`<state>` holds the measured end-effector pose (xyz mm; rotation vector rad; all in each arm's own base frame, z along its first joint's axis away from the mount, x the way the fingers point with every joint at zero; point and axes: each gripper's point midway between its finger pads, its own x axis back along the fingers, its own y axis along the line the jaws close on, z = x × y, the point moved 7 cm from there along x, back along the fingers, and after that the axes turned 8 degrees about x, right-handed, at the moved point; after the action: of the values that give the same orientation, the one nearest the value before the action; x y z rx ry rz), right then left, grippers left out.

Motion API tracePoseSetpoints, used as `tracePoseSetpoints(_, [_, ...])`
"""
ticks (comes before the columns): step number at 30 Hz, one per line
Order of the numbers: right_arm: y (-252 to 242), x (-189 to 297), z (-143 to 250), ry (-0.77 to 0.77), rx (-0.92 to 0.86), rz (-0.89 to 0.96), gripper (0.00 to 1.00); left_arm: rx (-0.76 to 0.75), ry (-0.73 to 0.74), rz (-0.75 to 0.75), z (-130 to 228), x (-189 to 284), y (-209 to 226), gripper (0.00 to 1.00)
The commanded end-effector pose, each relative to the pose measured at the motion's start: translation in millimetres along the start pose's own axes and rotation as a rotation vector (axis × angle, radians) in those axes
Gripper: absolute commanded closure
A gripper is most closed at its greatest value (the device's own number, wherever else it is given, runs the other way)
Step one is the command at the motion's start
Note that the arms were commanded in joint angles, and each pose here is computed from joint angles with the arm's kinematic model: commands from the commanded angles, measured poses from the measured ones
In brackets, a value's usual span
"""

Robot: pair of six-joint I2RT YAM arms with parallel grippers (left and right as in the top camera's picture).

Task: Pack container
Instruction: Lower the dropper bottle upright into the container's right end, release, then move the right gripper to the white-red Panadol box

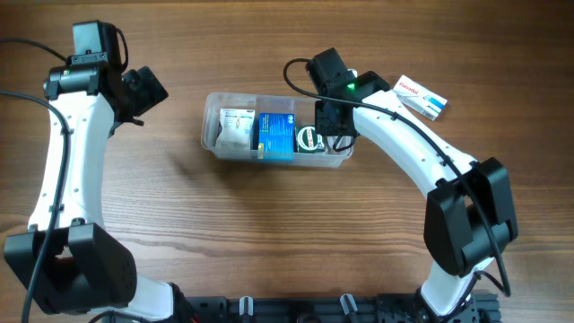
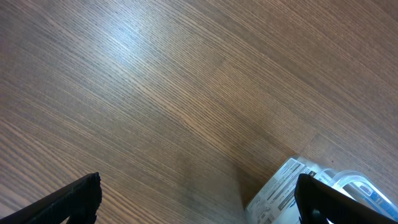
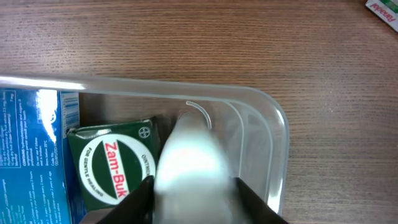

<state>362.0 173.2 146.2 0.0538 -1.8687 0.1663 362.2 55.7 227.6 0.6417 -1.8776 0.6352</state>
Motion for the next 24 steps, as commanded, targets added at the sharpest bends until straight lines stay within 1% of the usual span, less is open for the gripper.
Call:
tracePoseSetpoints(1, [0,-5,1,0.007,-0.004,0.019,0.53,-0.001,-0.002,0.002,-1,1,1,0.00])
tracePoseSetpoints(4, [0,-5,1,0.007,-0.002,0.020,0.42,-0.001,-0.002,0.002,-1,1,1,0.00])
tracePoseSetpoints(7, [0,-5,1,0.004,-0.001,0.019,0.38,-0.001,-0.002,0.002,-1,1,1,0.00])
tracePoseSetpoints(10, [3,0,-4,-0.003,0.004,-0.011,0.35,-0.001,-0.002,0.002,-1,1,1,0.00])
tracePoseSetpoints(14, [5,18,-15,-0.045,-0.004,-0.046,0.34,-0.001,-0.002,0.002,-1,1,1,0.00])
tracePoseSetpoints(22, [2,84,-43,-0.194,0.021,-0.091,0.32,-0.001,-0.002,0.002,-1,1,1,0.00])
tracePoseSetpoints(24, [-1,97,-46,-0.233,0.026,-0.099,0.28,-0.001,-0.002,0.002,-1,1,1,0.00])
